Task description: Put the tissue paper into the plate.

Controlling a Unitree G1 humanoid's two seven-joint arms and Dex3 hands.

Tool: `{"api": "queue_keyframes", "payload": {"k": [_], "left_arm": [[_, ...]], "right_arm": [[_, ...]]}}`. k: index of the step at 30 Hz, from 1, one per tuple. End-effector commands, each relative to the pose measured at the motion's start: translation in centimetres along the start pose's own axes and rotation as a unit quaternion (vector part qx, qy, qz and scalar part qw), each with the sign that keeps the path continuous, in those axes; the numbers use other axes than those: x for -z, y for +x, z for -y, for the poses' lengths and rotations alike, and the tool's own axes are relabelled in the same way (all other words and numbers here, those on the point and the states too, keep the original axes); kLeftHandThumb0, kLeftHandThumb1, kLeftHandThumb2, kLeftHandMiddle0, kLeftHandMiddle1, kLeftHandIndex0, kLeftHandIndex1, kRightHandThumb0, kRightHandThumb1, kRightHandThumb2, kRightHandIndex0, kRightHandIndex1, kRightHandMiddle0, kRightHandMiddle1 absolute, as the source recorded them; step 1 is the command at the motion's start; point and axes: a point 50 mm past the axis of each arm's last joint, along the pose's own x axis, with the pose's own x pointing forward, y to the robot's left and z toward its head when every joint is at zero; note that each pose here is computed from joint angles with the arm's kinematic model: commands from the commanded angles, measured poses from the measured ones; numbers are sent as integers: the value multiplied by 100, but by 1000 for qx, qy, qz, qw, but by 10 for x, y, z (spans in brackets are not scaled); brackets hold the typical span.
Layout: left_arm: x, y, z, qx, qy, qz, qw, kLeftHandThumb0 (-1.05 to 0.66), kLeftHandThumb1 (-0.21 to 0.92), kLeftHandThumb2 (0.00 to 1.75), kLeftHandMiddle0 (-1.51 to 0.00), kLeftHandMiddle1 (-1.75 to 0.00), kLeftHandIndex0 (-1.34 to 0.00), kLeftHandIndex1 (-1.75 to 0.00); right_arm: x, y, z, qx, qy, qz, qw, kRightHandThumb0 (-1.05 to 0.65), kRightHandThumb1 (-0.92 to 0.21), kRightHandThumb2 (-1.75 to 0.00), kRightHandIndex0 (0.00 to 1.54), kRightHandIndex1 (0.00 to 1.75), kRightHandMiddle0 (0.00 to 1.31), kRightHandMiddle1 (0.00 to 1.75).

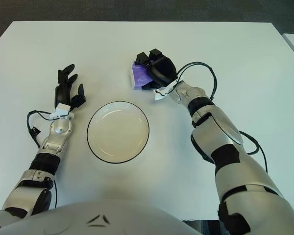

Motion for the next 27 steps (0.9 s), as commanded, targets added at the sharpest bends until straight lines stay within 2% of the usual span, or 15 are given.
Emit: {"api": "queue_keyframes", "payload": {"k": [1, 7, 16, 27], "left_arm": [[62, -83, 20, 37, 6, -170, 985, -64, 92, 75, -30, -51, 0, -79], [63, -83, 20, 36, 4, -171, 985, -63, 92, 74, -30, -51, 0, -79], [63, -83, 20, 36, -1, -172, 984, -63, 92, 74, -31, -53, 0, -80], [64, -85, 20, 34, -1, -173, 984, -62, 92, 75, -32, -55, 0, -82]], "right_arm": [[-9, -17, -14, -13, 29, 15, 999, -43, -48, -111, 99, 175, 49, 175], [-10, -13, -5, 24, 48, 23, 998, -43, -48, -110, 101, 175, 49, 175], [-6, -3, 21, 105, 71, 29, 992, -44, -43, -116, 111, 175, 52, 175], [2, 4, 44, 145, 80, 23, 986, -45, -40, -121, 115, 175, 55, 175]]}}
